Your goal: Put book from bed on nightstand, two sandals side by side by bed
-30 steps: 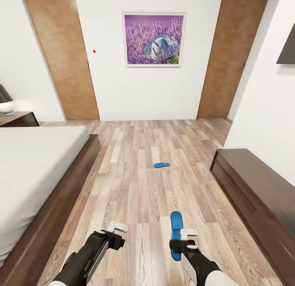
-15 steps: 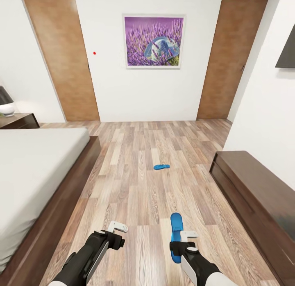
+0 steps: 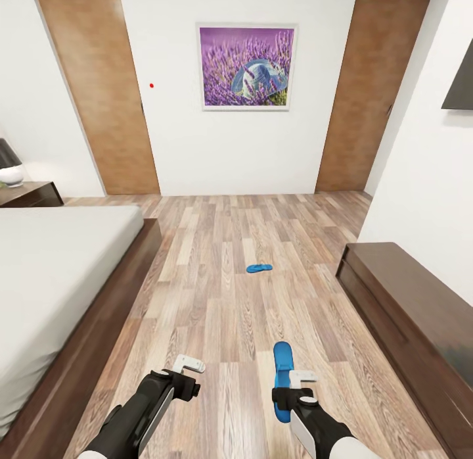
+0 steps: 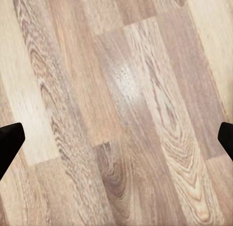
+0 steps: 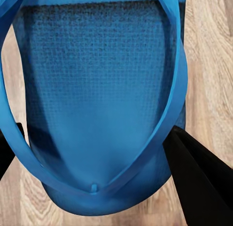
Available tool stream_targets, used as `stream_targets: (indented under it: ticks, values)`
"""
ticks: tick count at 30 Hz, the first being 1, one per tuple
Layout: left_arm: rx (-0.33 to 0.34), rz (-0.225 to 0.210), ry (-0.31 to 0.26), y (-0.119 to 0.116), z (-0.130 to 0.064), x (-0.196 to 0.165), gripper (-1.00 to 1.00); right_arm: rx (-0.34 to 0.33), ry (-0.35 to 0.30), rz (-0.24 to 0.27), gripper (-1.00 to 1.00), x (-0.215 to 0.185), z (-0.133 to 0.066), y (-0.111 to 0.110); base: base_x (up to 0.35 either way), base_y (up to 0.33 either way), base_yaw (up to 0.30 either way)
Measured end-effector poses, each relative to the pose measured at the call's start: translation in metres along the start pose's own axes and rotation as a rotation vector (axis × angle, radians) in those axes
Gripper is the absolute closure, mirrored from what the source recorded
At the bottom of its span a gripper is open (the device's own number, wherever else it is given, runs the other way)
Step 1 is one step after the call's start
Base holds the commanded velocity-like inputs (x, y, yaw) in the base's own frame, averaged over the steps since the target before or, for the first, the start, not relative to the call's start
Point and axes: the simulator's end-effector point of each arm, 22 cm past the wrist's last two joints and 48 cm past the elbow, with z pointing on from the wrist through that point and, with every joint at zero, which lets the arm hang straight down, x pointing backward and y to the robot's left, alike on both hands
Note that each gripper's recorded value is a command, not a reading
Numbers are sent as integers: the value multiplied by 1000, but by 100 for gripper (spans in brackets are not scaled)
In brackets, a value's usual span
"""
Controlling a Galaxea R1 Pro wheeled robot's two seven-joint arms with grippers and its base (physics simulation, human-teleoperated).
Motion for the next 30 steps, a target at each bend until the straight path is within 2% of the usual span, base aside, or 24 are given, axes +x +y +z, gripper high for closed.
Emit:
stream_targets:
  ticks: [18, 30]
  values:
    - [0, -1, -1, 0, 0, 0, -100, 0, 0, 0, 100, 0, 0, 0, 300, 3, 0]
    - [0, 0, -1, 0, 0, 0, -100, 0, 0, 0, 100, 0, 0, 0, 340, 96, 0]
